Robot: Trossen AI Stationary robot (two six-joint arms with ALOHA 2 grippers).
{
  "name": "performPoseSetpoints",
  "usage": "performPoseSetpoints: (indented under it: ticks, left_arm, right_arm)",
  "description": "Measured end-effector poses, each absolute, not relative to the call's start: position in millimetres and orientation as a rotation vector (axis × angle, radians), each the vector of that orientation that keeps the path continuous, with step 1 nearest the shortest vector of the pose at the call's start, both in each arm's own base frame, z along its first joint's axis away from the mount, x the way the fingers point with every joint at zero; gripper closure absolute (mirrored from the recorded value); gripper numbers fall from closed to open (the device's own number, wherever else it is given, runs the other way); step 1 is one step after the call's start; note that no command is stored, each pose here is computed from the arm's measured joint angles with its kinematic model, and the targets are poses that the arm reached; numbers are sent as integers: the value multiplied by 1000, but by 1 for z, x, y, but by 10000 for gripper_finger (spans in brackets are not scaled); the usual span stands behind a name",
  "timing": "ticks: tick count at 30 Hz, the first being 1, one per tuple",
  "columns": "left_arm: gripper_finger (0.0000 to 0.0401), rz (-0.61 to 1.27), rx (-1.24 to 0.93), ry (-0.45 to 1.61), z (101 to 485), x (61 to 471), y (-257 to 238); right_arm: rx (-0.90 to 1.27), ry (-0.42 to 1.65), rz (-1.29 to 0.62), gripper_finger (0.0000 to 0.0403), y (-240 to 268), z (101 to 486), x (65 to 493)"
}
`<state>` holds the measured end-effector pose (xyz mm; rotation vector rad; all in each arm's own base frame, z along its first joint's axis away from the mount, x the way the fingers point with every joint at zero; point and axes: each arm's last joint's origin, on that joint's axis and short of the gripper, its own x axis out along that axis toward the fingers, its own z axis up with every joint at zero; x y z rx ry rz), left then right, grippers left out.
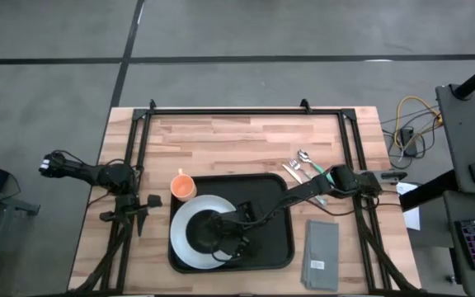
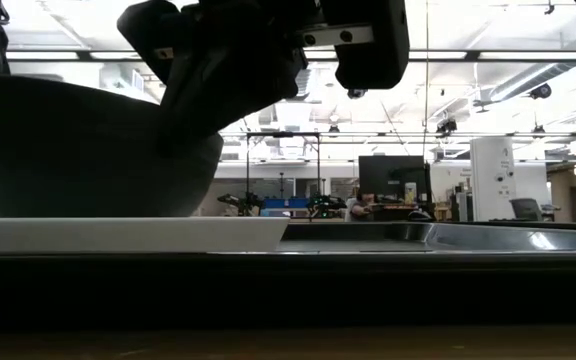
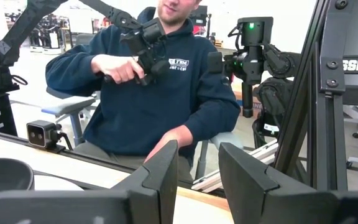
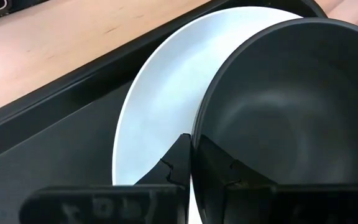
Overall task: Set up tray
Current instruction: Put the black bowl on top of the white plate on the black table tray, then put the gray table napkin to the right of the white plate on the black table tray
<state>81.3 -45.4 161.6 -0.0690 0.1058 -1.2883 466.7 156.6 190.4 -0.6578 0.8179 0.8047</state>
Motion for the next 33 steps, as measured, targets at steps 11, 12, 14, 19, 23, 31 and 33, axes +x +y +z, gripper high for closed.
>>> performPoseSetpoints:
  ticks: [11,12,14,19,23,31,33]
  left_arm:
    - [303,-1288,-69,106,162,81,-45]
    - [303,-1289,-69,106,162,81,-45]
    - [303,-1288,-69,106,162,81,-45]
    - [303,-1289,-69,106,162,81,-45]
    - [303,-1288,-69,106,162,81,-45]
    - [303,-1288,-69,106,162,81,-45]
    - [303,-1289,-69,106,162,81,-45]
  right_arm:
    - [-658,817,804,358,157,190,467]
    - [-657,818,804,353,157,190,467]
    - [-654,818,803,342,157,190,467]
    - [-654,820,802,314,156,191,466]
    - [-644,832,791,295,156,199,466]
    - [-612,945,766,273,153,219,460]
    - [-583,984,756,273,152,221,458]
